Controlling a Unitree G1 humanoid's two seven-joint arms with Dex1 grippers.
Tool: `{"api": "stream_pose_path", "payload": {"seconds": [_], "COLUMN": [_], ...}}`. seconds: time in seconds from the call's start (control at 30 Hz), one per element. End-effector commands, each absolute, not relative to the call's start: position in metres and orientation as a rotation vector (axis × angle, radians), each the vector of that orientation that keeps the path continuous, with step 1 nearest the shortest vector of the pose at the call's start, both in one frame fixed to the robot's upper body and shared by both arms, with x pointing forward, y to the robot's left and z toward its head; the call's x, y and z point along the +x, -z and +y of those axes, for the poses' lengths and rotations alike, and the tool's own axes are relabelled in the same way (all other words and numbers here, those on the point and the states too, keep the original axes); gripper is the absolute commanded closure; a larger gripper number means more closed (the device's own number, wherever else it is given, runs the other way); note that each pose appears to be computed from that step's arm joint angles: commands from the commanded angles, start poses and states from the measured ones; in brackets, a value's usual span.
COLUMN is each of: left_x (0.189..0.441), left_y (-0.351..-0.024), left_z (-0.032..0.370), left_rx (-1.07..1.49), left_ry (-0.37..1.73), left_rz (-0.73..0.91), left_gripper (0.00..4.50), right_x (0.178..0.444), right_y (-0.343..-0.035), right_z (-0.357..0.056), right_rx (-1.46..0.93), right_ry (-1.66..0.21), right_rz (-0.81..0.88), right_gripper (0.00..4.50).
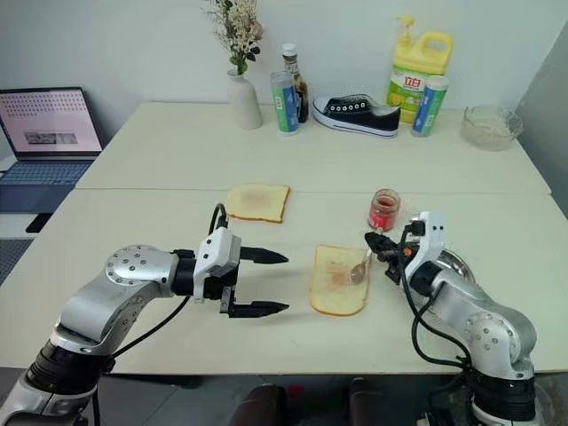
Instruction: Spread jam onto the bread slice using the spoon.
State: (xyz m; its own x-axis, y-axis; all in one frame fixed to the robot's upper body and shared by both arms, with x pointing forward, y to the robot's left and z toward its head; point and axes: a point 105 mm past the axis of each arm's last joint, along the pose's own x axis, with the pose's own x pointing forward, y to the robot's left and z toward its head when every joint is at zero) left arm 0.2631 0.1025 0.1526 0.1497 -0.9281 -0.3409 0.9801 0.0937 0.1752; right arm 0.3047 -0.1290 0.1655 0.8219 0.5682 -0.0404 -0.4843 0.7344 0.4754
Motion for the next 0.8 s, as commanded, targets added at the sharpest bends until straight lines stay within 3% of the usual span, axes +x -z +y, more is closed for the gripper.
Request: {"api": "stream_pose_path", "payload": {"seconds": [0.03,0.2,0.4,0.57,0.8], "left_x": [0.262,0.265,0.273,0.276,0.282], "left_y": [-0.183,-0.216,-0.216,-0.19,-0.166], "left_z": [0.09,0.065,0.025,-0.011,-0.025], "left_rx": [0.397,0.487,0.533,0.516,0.52], "left_ry": [1.482,1.564,1.597,1.631,1.635], "left_rz": [0.069,-0.021,-0.114,-0.108,-0.069], "left_gripper": [0.0,0.0,0.0,0.0,0.0], "right_x": [0.291,0.287,0.275,0.261,0.268], "right_y": [-0.229,-0.252,-0.238,-0.202,-0.131], "right_z": [-0.118,-0.155,-0.229,-0.28,-0.304], "right_rx": [0.573,0.534,0.451,0.466,0.569], "right_ry": [-0.691,-0.539,-0.232,-0.016,0.059], "right_rz": [0.0,-0.072,-0.102,-0.075,0.032], "right_gripper": [4.47,4.47,4.47,4.47,4.47]}}
